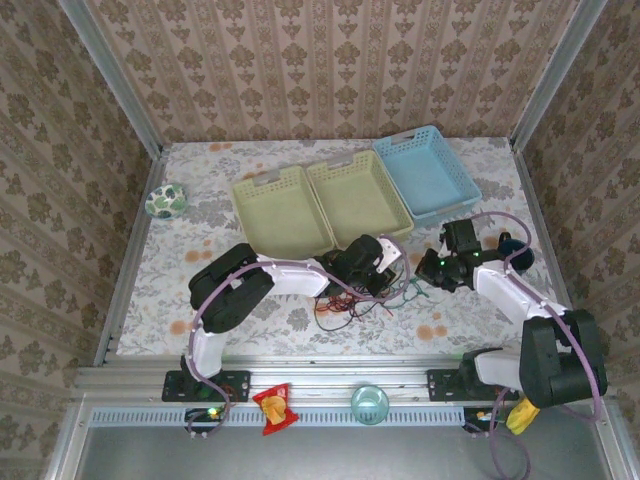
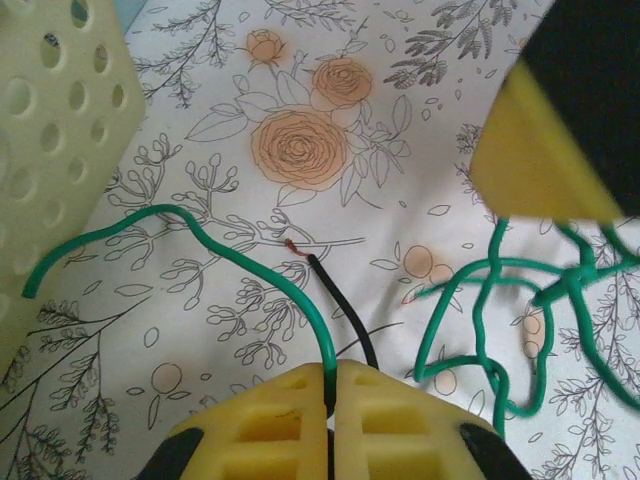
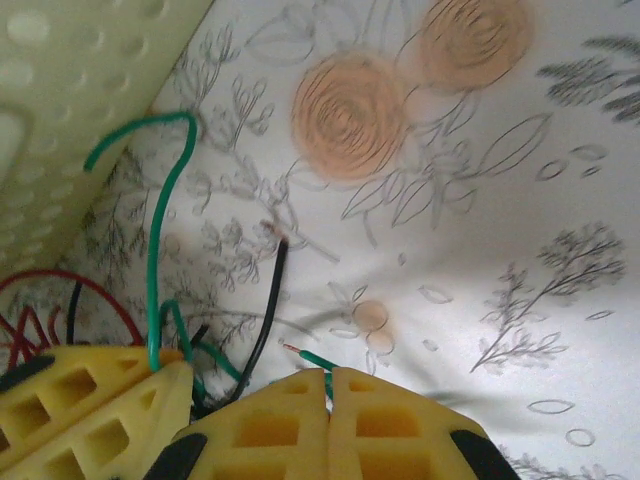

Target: Untangle the cables

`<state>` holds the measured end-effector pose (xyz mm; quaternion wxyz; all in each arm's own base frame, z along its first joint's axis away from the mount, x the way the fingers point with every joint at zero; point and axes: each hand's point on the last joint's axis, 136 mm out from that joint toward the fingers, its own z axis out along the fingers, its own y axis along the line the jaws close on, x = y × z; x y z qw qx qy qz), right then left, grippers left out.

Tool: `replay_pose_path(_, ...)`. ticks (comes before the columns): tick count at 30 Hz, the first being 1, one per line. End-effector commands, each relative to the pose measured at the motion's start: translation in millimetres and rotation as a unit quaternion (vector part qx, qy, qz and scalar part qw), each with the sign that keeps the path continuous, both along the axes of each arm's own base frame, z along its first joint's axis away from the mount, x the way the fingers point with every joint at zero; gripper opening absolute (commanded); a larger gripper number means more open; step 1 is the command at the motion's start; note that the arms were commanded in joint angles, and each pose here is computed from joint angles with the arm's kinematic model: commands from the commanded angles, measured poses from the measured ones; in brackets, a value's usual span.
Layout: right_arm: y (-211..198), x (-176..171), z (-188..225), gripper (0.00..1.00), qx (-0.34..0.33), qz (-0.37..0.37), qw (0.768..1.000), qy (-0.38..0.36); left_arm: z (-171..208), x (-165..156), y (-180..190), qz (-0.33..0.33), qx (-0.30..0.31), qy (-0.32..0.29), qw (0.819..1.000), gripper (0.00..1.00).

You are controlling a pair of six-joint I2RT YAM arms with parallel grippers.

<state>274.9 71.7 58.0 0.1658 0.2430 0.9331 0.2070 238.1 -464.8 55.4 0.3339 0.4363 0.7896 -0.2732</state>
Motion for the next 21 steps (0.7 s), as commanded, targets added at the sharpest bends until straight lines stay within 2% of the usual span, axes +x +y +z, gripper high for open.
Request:
replay_pose_path(1, -15.6, 20.4, 26.7, 0.00, 0.019, -0.046, 0.998, -0.039, -25.4, -4.0, 31.3, 0.025, 0.067, 0.019, 0.997, 0.00)
replay_pose_path(6, -57.3, 36.3, 53.5, 0.00, 0.041, -0.153, 0.984, -0.083, -44.2, -6.9, 53.8, 0.038, 0.109, 0.020, 0.993, 0.00)
replay_pose_path(12, -101.7, 44.4, 69.0, 0.00, 0.094, -0.282, 0.947, -0.117, -59.7, -17.5, 76.4, 0.052, 0.122, 0.038, 0.990, 0.00)
replay_pose_path(18, -95.4, 50.0, 65.4, 0.00, 0.131, -0.279, 0.945, -0.112, -56.6, -14.8, 85.2, 0.065, 0.123, 0.029, 0.990, 0.00)
replay_pose_path(21, -92.0, 43.2, 61.7, 0.00, 0.113, -0.265, 0.952, -0.107, -33.6, -8.8, 79.8, 0.066, 0.087, 0.006, 0.994, 0.00)
